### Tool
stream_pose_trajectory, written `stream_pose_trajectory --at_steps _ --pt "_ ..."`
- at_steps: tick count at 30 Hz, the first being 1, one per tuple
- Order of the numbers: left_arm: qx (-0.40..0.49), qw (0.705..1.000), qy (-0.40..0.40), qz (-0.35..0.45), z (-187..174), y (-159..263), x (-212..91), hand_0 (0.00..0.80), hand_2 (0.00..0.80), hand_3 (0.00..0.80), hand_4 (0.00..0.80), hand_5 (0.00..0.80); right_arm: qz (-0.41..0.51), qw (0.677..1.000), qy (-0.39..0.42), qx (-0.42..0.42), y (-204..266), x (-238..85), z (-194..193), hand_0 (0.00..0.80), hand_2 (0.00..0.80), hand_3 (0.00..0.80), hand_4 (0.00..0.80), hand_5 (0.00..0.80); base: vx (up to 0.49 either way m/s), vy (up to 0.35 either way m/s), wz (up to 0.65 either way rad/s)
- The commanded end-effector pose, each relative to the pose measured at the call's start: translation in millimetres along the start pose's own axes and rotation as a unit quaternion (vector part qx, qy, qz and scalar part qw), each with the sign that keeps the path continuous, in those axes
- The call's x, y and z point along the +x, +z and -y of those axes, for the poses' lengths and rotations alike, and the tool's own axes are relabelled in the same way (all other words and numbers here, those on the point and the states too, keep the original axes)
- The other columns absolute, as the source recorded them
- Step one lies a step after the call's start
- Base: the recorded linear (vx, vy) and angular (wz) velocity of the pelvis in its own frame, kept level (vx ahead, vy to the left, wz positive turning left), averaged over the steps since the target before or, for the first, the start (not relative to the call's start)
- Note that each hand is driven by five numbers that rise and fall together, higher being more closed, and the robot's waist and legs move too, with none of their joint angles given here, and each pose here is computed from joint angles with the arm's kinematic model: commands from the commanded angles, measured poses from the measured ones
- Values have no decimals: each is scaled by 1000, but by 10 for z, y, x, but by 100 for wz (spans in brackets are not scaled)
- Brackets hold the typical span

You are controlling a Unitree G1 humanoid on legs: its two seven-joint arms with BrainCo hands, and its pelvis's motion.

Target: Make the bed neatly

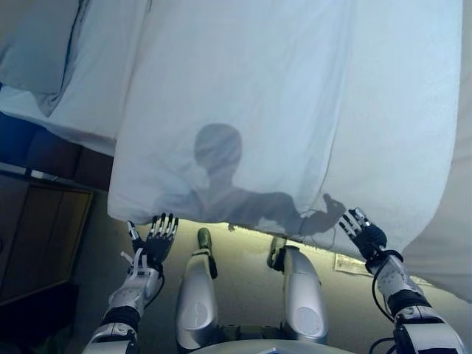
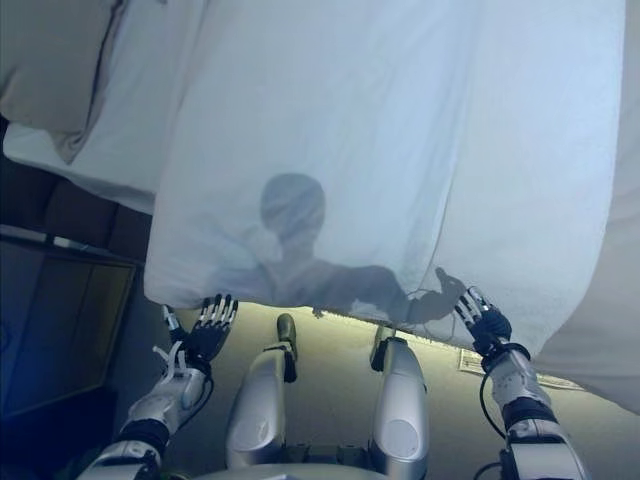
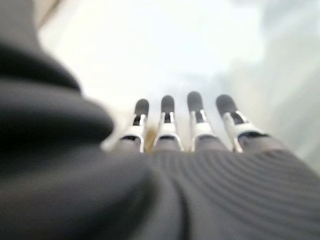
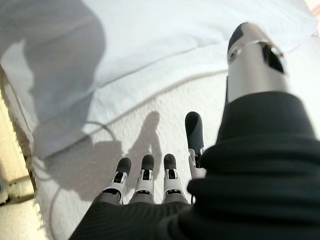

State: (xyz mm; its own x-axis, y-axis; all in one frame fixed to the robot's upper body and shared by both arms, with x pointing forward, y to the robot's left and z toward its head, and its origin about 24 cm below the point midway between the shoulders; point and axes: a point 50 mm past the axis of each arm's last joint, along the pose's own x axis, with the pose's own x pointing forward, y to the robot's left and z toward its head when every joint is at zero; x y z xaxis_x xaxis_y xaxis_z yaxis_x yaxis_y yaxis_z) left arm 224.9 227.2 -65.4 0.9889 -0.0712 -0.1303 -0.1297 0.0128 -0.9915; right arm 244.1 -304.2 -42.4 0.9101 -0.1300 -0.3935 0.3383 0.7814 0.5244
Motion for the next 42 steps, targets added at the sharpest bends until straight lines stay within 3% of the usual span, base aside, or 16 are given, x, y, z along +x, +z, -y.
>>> stream_pose_trajectory --at_steps 1,7,18,36,42 --pt "27 991 -121 -59 96 -58 -151 0 0 0 0 0 41 999 -5 29 24 -49 36 0 0 0 0 0 42 -25 2" --pt "63 971 -223 -60 292 -43 -109 0 0 0 0 0 34 999 -28 29 -11 -73 117 0 0 0 0 0 47 -9 7" --pt "108 953 -281 -38 808 76 302 0 0 0 0 0 28 999 -18 12 30 -66 115 0 0 0 0 0 17 30 -1" --pt "145 944 -298 10 1496 299 793 0 0 0 0 0 58 998 3 -2 357 99 -108 0 0 0 0 0 -23 73 -11" --pt "130 943 -300 63 1732 387 924 0 0 0 0 0 78 997 -5 -11 555 100 -76 0 0 0 0 0 -55 147 -12"
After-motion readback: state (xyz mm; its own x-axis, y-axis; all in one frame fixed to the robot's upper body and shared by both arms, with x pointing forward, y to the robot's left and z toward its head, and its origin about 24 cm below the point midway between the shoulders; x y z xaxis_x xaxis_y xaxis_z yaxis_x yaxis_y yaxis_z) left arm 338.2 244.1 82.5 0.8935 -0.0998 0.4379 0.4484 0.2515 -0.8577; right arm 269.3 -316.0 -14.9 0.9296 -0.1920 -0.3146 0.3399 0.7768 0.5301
